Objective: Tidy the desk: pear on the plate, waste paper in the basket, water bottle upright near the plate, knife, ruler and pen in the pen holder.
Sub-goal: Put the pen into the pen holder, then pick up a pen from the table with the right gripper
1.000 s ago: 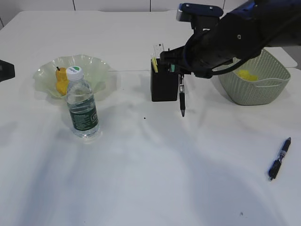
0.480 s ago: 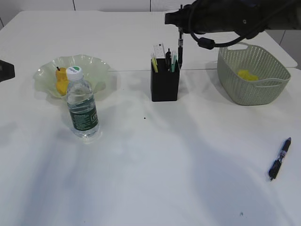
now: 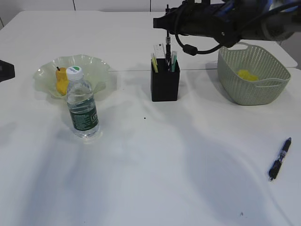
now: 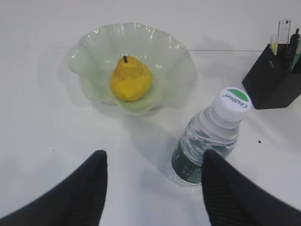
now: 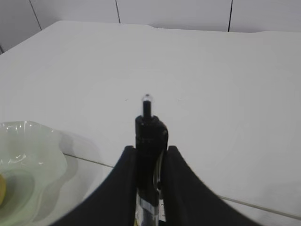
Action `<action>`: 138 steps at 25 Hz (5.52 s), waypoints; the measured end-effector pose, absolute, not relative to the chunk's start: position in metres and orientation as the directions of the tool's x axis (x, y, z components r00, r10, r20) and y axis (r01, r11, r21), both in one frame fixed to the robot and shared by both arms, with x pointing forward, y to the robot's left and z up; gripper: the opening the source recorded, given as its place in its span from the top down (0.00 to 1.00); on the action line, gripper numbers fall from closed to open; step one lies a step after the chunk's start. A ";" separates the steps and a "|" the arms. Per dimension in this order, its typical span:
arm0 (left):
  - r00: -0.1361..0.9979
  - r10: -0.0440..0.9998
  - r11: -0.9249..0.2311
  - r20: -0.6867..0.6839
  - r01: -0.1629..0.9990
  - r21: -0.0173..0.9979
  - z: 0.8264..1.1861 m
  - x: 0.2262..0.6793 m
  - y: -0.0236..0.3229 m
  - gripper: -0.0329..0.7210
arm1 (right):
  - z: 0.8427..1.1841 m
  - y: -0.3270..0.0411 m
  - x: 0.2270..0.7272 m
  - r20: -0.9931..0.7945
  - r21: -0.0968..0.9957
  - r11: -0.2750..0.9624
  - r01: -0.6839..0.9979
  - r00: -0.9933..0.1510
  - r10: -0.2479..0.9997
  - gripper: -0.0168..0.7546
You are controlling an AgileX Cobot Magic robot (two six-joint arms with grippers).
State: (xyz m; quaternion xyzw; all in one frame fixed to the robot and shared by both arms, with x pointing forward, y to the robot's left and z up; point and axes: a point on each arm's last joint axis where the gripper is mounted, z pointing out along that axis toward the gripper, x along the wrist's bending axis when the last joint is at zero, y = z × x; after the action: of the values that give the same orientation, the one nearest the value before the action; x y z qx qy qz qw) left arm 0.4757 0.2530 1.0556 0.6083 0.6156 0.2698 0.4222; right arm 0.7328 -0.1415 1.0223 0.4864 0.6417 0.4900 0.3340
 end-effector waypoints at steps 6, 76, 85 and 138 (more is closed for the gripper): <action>0.098 0.977 0.111 -0.188 0.521 0.846 1.055 0.476 0.253 0.36 | 1.004 -0.136 0.740 0.032 0.960 0.067 0.273 -0.342 0.939 0.86; 0.099 0.979 0.096 -0.176 0.542 0.835 1.053 0.475 0.253 0.36 | 1.032 -0.204 0.612 -0.033 0.256 0.189 0.948 -0.187 0.982 0.65; 0.096 0.979 0.096 -0.178 0.554 0.827 1.052 0.474 0.253 0.36 | 0.992 -0.240 0.578 0.031 0.145 0.087 0.986 -0.092 0.995 0.65; 0.094 0.979 0.100 -0.182 0.557 0.825 1.052 0.474 0.253 0.36 | 0.917 -0.349 0.593 0.038 0.120 -0.641 0.758 0.642 0.766 0.59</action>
State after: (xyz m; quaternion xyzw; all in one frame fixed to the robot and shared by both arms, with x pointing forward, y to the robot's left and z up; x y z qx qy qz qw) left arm 0.4738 0.2532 1.0521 0.6183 0.6208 0.2600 0.4058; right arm 0.5931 -0.3491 0.9166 0.9049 0.4210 0.0426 0.0462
